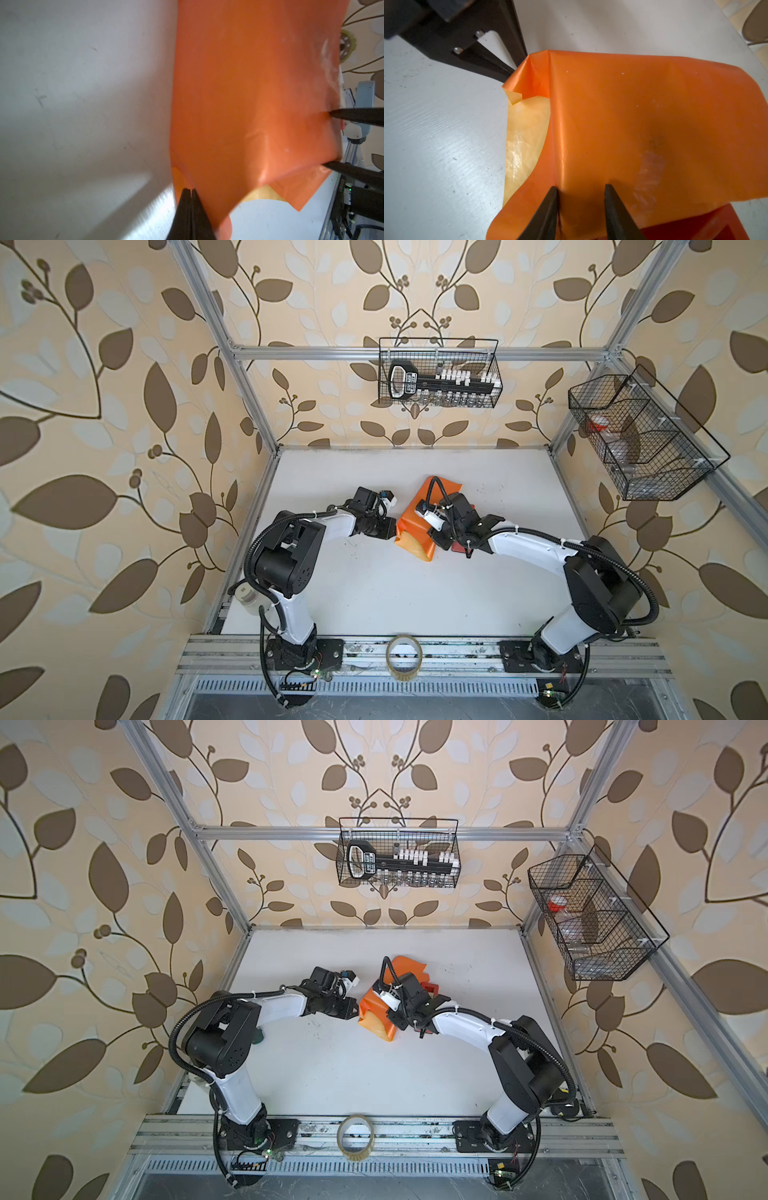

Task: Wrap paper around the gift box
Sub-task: 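Hold the folded paper end with the right gripper while the left gripper presses the corner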

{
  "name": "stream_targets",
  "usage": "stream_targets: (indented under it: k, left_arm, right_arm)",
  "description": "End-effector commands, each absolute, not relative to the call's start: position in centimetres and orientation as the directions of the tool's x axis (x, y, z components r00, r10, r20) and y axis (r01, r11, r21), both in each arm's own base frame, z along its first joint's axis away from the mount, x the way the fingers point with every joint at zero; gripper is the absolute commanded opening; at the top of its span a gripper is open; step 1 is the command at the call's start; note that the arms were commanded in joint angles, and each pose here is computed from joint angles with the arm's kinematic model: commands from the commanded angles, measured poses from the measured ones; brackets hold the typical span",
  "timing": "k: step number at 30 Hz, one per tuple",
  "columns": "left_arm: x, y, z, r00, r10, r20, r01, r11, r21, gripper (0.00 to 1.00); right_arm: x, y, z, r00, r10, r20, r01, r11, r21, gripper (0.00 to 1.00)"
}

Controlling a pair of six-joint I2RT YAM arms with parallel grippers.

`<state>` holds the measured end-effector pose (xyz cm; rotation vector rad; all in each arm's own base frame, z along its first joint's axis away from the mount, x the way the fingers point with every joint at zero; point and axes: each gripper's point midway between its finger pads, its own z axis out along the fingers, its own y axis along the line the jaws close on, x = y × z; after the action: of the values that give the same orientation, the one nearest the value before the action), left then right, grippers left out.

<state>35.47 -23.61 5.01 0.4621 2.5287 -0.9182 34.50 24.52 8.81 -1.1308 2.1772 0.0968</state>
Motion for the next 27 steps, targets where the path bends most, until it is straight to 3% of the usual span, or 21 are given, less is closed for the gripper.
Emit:
stream_targets:
  k: [1, 21, 27]
  left_arm:
    - [35.3, -24.7, 6.8, -0.826, 0.194, -0.529, 0.499, 0.69, -0.525, 0.0]
    - [35.5, -25.9, 5.0, -0.822, 0.233, -0.52, 0.515, 0.692, -0.505, 0.0]
    - [35.1, -25.4, 6.9, -0.814, 0.231, -0.534, 0.525, 0.685, -0.505, 0.0]
  right_arm:
    - [32.8, 23.4, 4.9, -0.451, -0.755, -0.475, -0.784, 0.59, -0.193, 0.37]
    - [32.7, 23.4, 5.0, -0.443, -0.762, -0.472, -0.787, 0.583, -0.203, 0.36]
    - [32.7, 23.4, 5.2, -0.437, -0.766, -0.472, -0.79, 0.578, -0.206, 0.36]
